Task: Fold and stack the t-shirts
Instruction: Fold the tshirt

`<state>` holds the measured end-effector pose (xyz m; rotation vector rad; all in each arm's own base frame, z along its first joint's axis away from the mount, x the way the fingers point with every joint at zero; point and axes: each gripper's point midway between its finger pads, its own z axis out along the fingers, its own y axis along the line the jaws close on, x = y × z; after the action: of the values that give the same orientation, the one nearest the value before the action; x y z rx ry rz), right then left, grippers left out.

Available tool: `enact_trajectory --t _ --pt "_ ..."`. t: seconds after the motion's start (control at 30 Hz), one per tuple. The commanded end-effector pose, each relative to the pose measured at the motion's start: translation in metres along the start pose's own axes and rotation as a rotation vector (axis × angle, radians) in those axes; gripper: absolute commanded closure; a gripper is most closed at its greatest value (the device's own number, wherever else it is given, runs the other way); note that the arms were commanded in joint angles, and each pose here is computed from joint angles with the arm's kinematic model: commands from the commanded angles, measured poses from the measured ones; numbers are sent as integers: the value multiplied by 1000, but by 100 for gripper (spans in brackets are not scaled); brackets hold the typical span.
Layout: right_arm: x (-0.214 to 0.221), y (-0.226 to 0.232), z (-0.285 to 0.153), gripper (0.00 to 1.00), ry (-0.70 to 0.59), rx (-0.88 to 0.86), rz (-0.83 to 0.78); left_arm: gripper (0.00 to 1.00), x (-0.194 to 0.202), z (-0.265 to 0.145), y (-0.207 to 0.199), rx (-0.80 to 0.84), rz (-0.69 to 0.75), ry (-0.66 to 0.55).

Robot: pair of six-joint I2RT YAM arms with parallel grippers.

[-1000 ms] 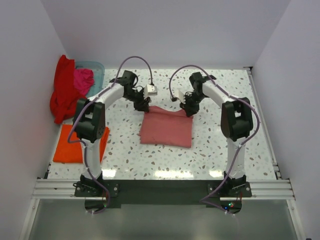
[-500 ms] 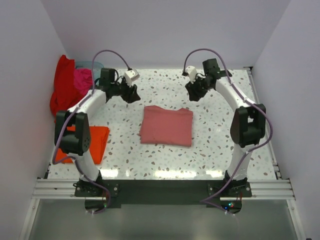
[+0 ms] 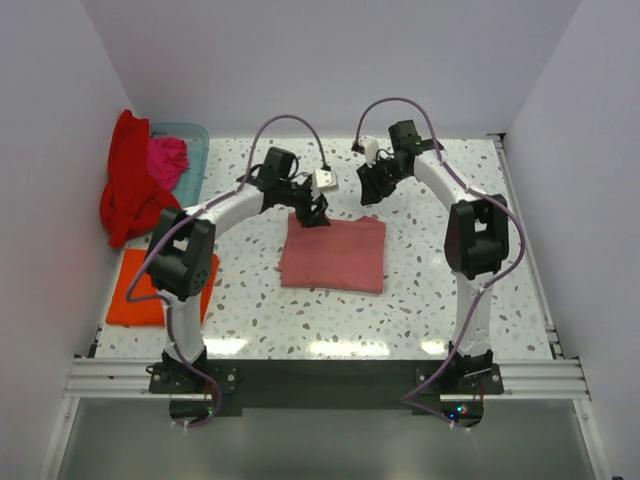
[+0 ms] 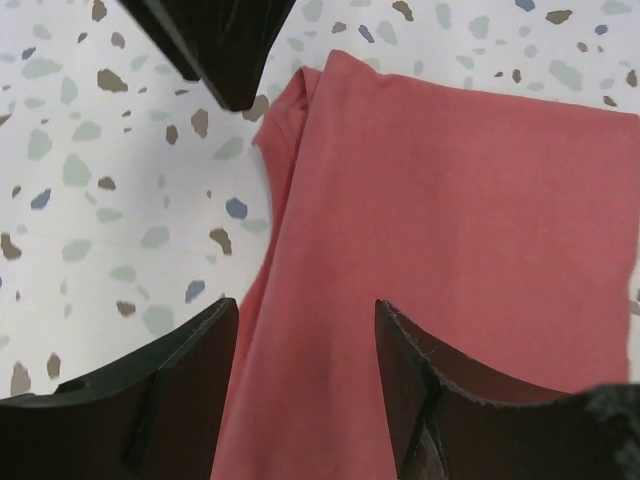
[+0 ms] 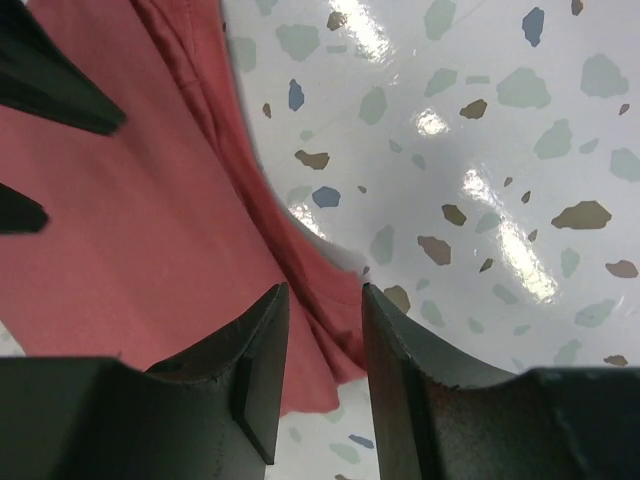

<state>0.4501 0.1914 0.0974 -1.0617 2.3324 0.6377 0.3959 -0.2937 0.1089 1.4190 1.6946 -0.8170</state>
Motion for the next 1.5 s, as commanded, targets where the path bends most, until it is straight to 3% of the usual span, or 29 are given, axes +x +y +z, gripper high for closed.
enact_trajectory --t 0.0,0.13,0.3,0.53,0.7,0.8,1.0,1.27,1.47 --pt "-22 3 1 61 -61 -45 24 38 -3 24 25 -13 130 14" --pt "-21 -6 15 61 -67 -39 42 37 7 47 39 31 187 57" --pt "-3 2 29 61 -25 -88 68 43 44 62 3 195 183 152" --pt "50 62 40 66 96 -220 95 53 63 38 -61 290 205 187" --pt "83 115 20 67 133 -310 91 54 64 19 -111 344 165 170" --pt "84 138 -1 67 110 -350 95 47 47 3 -132 333 184 128" --pt "67 135 -8 71 55 -319 62 44 29 -2 -131 238 194 62" --pt "52 129 6 75 49 -361 95 44 36 21 -119 245 173 97" --pt "50 127 13 77 54 -376 131 57 53 29 -123 285 140 135"
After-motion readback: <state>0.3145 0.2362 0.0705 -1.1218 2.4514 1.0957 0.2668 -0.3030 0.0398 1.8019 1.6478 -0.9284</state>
